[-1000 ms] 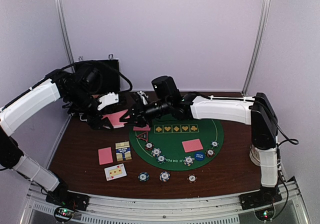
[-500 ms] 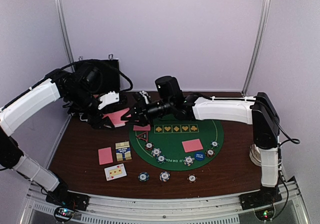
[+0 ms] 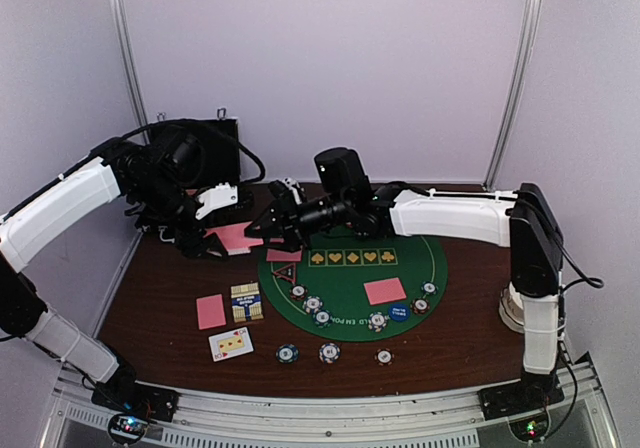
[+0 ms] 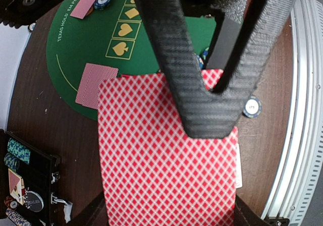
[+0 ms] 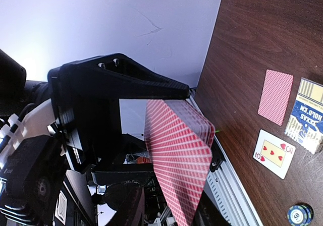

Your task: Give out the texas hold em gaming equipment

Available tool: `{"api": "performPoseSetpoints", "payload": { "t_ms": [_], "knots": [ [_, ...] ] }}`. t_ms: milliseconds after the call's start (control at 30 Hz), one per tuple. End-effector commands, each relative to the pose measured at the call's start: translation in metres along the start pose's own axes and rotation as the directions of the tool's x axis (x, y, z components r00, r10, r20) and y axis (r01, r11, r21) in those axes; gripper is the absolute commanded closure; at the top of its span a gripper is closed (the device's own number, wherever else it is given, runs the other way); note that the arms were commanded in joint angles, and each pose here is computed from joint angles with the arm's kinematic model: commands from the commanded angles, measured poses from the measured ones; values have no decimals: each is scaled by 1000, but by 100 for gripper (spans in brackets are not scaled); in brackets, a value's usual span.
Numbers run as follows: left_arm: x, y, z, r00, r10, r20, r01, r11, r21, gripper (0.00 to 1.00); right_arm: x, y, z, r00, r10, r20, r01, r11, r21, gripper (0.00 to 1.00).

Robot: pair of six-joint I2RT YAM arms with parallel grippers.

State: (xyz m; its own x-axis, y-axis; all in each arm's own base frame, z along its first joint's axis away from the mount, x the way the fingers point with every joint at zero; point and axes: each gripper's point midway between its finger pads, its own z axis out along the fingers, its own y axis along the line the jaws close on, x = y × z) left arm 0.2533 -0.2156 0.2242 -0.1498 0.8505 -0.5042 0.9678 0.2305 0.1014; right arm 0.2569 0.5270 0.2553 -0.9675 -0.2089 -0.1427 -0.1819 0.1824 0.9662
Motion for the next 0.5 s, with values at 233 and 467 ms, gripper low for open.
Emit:
{"api": "performPoseSetpoints", "payload": {
  "t_ms": [233, 467],
  "knots": [
    [-7, 4, -9, 999, 22, 31, -21, 999, -29, 100, 0, 27, -22, 998, -59, 5, 59, 998, -8, 75],
    [-7, 4, -8, 999, 20, 28, -19, 999, -27, 100, 3, 30, -24, 998, -59, -1, 59, 998, -11, 86]
  ]
}}
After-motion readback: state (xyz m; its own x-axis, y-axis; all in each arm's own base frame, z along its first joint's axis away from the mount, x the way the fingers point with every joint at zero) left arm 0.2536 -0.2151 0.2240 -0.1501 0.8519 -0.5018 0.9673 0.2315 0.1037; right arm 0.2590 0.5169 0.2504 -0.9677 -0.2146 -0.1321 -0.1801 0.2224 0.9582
